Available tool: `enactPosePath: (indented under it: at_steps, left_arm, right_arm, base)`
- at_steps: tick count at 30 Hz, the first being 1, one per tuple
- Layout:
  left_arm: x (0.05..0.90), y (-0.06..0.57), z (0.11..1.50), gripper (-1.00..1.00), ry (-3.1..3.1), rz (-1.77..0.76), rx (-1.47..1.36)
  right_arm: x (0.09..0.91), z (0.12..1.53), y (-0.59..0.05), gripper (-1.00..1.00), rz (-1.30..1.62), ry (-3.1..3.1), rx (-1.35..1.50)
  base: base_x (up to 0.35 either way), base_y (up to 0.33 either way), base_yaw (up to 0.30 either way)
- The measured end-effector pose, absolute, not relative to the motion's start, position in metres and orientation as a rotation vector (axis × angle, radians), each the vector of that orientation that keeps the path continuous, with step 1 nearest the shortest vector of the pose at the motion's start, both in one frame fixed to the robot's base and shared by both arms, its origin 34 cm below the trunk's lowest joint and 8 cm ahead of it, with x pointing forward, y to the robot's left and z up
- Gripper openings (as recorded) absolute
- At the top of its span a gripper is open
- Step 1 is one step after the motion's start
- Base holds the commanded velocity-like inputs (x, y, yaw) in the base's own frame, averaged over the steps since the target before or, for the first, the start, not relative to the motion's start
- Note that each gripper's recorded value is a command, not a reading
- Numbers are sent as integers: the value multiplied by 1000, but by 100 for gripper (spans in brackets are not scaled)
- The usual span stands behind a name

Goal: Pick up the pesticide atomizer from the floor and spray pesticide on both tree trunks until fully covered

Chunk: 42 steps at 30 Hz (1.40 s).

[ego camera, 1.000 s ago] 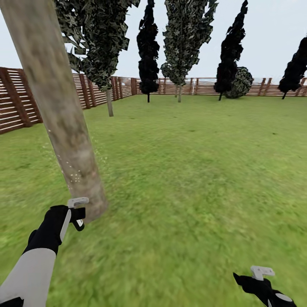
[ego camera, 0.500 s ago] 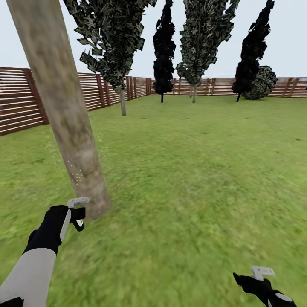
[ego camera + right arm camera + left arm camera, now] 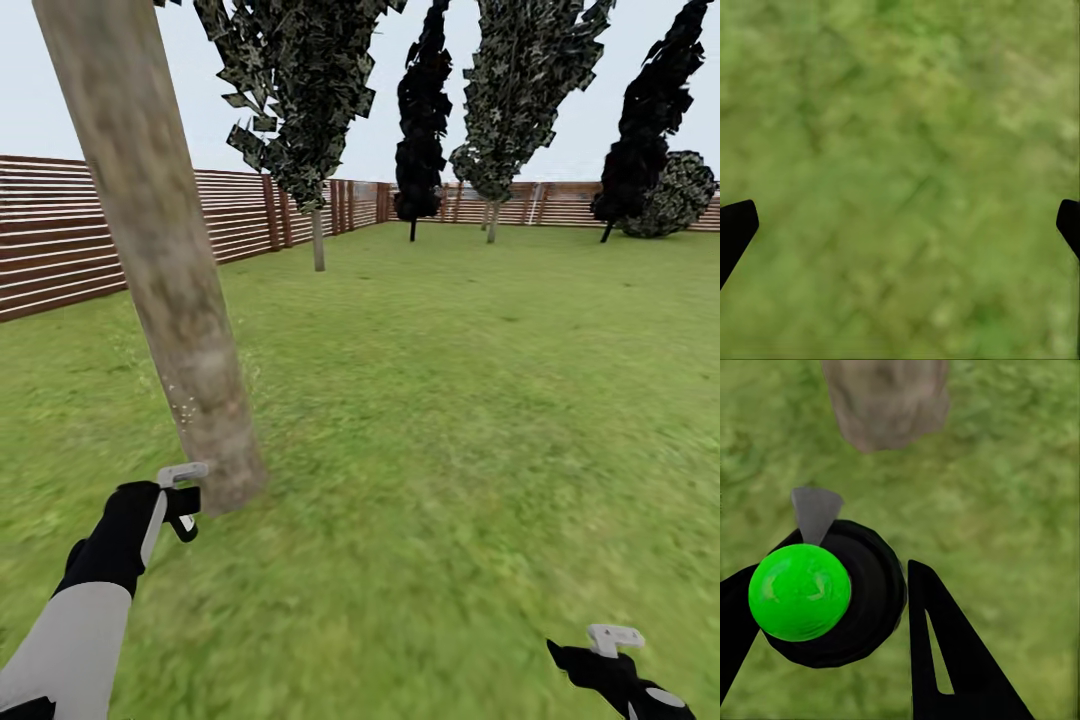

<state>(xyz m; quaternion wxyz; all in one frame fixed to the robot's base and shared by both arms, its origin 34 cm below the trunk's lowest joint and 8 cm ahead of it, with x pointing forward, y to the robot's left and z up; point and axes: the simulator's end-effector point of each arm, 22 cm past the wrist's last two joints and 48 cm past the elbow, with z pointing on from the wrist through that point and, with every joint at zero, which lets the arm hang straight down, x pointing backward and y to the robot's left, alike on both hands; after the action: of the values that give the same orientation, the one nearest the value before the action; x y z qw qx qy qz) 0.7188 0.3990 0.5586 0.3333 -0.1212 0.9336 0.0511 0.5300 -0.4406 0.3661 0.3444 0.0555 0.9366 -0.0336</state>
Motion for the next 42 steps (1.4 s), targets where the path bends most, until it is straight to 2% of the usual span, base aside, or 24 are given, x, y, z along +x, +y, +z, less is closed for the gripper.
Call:
enactPosePath:
  at_steps: [4,14,23,26,35,42]
  left_arm:
    - [719,396,557,-100,2440,123,-317]
    - [735,376,557,-100,2387,18,-253]
    - [810,355,690,-100,2353,-40,-186]
    - [823,371,732,-100,2335,-11,-198]
    - [820,379,732,-100,2344,9,-187]
    - [846,402,822,-100,2245,122,-131]
  right_arm:
    - [530,367,-442,100,-89,2431,146]
    - [530,368,-446,100,-97,2430,145]
    - [529,367,-445,100,-96,2433,145]
    - [529,367,-445,100,-95,2433,144]
    - [529,367,-445,100,-96,2433,144]
    - [529,367,-446,100,-96,2433,144]
  base:
    - [124,-218,210]
    - [7,-9,193]
    - [0,0,13]
    - [0,0,0]
    - [-34,0,0]
    - [-22,0,0]
